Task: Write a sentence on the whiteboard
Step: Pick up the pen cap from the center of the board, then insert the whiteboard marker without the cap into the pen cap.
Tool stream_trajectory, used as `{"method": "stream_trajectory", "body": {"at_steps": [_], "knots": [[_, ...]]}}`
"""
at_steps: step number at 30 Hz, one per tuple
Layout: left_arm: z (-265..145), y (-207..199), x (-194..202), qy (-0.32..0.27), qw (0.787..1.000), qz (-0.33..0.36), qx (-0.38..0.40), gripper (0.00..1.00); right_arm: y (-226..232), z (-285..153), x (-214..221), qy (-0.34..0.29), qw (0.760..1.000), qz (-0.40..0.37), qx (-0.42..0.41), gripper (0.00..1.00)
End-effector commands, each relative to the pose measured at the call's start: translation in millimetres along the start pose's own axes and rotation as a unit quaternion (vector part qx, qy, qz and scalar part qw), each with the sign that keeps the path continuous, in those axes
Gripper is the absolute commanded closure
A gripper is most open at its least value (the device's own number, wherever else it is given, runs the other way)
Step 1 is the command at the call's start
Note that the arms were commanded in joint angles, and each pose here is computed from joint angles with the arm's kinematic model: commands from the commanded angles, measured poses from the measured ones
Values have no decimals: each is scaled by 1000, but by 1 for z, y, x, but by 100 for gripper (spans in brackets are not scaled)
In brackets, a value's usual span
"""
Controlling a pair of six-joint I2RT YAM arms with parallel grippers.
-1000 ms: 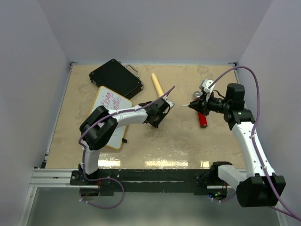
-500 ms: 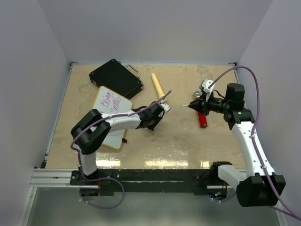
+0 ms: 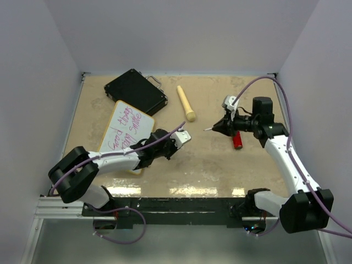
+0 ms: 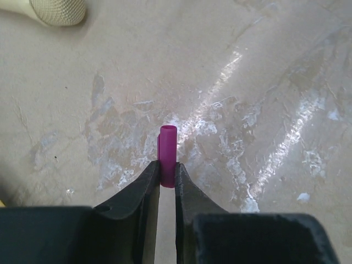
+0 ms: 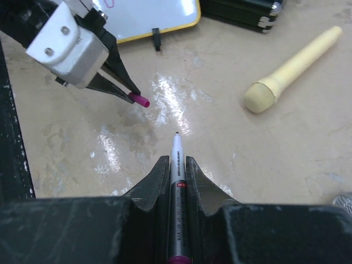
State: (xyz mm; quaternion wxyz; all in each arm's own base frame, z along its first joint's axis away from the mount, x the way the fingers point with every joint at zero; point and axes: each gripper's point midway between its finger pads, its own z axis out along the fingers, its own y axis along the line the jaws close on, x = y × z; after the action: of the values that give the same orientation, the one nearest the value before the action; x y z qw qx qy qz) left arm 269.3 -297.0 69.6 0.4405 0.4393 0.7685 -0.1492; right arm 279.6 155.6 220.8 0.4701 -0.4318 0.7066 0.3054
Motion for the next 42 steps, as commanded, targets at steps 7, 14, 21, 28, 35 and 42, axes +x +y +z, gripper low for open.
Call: {"method": "stream_trajectory", "body": {"at_steps": [7,14,21,28,35,42], "knots": [[-35,-14,-55,-212,971,105,42,100,50,22,1,1,992,-42,-116,100],[-51,-26,-64,-268,953,127,63,100,70,30,1,-3,985,-46,-165,100],[-58,-32,-70,-295,943,135,74,100,79,38,7,5,981,-38,-191,100],[-58,-39,-69,-297,941,136,93,100,82,40,6,4,980,-39,-197,100],[-54,-41,-67,-292,941,136,101,100,83,39,3,1,979,-42,-199,100],[-49,-45,-61,-280,944,137,110,100,83,38,2,0,979,-44,-197,100]]}}
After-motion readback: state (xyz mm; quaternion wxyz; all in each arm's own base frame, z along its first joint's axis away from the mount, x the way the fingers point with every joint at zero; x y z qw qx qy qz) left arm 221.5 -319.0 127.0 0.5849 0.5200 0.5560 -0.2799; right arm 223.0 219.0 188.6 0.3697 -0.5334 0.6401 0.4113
